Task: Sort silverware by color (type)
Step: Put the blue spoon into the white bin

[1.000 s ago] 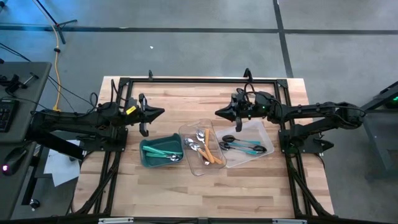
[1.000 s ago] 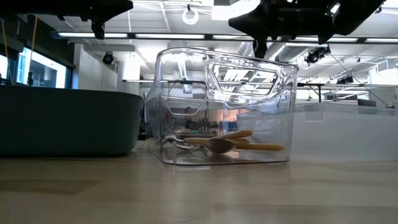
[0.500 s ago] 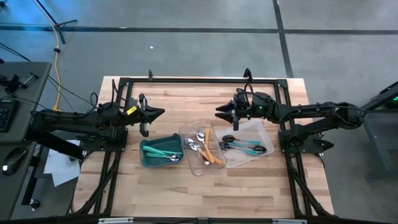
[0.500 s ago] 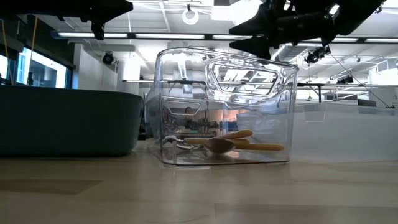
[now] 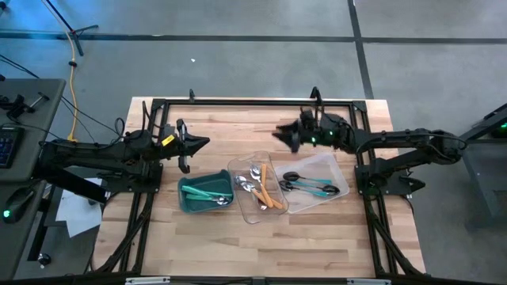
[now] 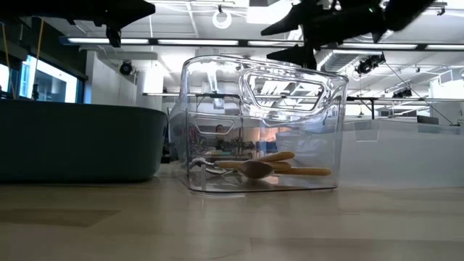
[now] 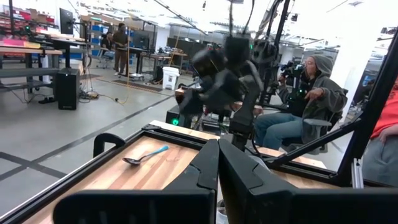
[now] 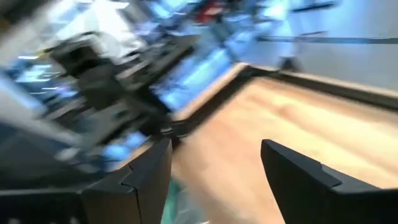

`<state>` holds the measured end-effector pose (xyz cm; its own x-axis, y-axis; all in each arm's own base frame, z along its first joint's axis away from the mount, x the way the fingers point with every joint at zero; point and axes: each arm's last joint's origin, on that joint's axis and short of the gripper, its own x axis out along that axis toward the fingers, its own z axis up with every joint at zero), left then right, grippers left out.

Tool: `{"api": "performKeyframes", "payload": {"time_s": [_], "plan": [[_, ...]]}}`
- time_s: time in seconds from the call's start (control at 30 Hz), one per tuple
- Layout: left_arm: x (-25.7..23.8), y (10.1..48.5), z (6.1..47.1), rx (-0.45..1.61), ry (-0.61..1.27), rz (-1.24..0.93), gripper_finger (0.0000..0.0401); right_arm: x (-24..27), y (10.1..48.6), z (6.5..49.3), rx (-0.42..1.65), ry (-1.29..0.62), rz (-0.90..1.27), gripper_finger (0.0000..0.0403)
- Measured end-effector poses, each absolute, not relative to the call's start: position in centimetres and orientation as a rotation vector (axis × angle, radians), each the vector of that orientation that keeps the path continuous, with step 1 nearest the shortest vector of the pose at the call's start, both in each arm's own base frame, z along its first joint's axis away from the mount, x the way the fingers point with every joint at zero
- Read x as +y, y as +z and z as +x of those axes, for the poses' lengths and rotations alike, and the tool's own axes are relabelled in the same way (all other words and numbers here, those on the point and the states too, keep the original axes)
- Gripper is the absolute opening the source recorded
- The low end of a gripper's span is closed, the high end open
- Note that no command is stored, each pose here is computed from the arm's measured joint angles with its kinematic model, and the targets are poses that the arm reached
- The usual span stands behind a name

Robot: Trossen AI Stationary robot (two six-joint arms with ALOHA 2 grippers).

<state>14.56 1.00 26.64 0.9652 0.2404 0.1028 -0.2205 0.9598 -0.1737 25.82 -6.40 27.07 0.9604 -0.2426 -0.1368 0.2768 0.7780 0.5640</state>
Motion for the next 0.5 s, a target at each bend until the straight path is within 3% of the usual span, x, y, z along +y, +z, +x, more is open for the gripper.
{"api": "performKeyframes", "payload": {"time_s": [0.33, 0.5], "plan": [[1.0, 26.5, 14.6, -0.112, 0.238, -0.161, 0.0000, -12.0, 33.9, 24.0, 0.527, -0.805, 0.492, 0.0210], [1.0, 26.2, 14.6, -0.082, 0.241, -0.158, 0.0000, -15.1, 35.2, 22.1, 0.636, -0.997, 0.528, 0.0206]]}}
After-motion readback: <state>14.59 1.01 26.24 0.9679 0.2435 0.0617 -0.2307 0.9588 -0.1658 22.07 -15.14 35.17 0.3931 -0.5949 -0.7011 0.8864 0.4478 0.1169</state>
